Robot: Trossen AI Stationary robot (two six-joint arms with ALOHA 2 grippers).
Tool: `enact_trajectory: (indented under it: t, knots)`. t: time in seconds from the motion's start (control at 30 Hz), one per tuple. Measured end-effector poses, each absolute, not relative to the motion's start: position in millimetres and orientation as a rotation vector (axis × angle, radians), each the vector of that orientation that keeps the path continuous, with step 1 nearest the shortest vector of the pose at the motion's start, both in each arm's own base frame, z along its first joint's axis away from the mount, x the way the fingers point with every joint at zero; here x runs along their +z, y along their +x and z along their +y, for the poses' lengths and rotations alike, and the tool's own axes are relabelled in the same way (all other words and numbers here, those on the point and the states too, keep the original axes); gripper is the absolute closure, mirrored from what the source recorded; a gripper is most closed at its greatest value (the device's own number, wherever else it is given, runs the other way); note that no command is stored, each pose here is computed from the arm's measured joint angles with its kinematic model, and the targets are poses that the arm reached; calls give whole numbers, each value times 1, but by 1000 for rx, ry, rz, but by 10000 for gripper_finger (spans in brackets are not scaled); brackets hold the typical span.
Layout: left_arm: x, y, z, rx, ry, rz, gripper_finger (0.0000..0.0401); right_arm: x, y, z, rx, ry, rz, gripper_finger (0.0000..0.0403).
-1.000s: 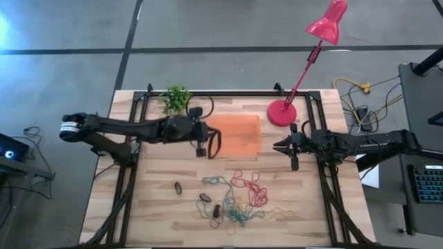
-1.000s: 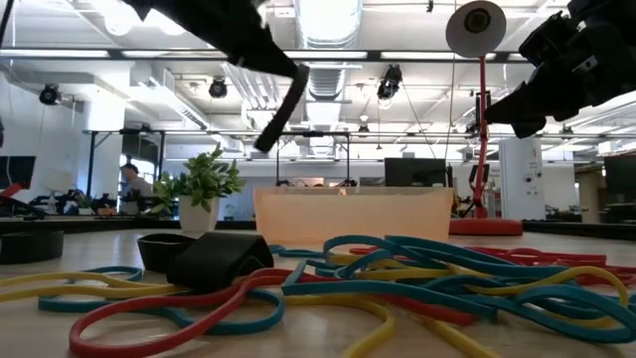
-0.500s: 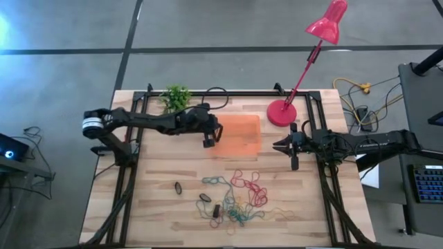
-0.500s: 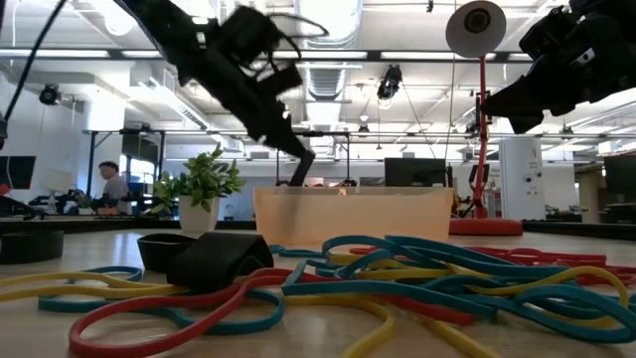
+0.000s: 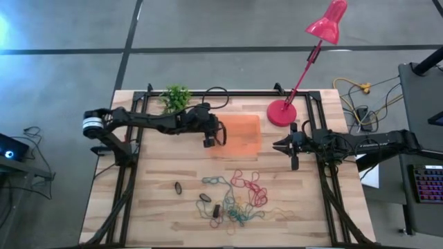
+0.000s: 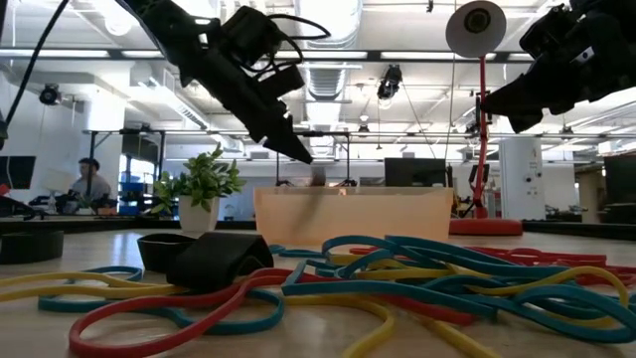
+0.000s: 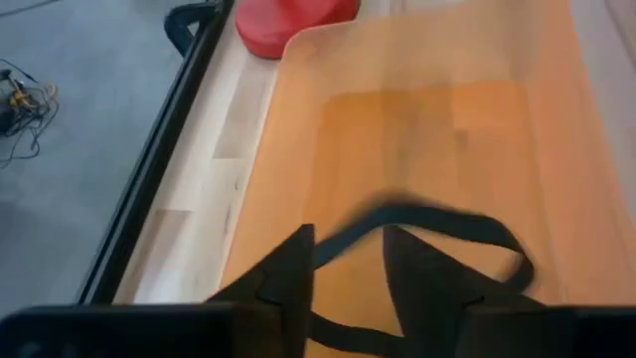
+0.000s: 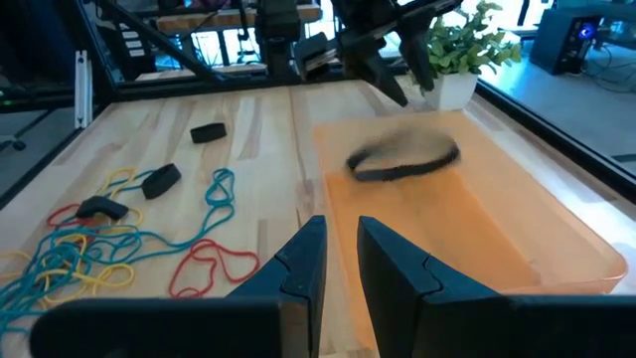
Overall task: Pick and place rubber bands into bin
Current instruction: Put the large black rubber band into the bin, then put the top black rubber band into the bin
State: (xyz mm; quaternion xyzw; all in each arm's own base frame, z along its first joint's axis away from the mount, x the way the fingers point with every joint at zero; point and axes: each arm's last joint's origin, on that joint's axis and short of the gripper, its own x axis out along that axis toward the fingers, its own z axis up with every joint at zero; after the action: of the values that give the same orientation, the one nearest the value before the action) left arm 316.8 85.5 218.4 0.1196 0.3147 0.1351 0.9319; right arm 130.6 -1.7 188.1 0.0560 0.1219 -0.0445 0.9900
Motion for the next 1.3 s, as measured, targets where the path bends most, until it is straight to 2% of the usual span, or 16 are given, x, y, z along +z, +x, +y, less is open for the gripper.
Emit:
enact_trajectory:
  t: [0.1, 0.23, 0.43, 0.63, 0.93, 1.17, 1.3]
  knots:
    - [222, 314, 85, 277, 245, 645, 261, 188, 131, -2, -89, 113, 245, 351]
    - [226, 303, 80, 249, 237, 718, 251, 188, 131, -2, -90, 117, 245, 351]
    - [242, 268, 56, 83, 111, 857, 251, 188, 131, -2, -85, 116, 250, 351]
    - [249, 244, 10, -82, 15, 868, 251, 187, 131, -2, -87, 94, 254, 351]
    - [231, 228, -46, -212, -49, 957, 251, 185, 132, -2, -87, 89, 265, 351]
    - [198, 221, -66, -173, -99, 1200, 251, 185, 132, -2, -88, 91, 264, 351]
    - [185, 226, -71, -163, -83, 1257, 251, 186, 132, -2, -88, 93, 260, 351]
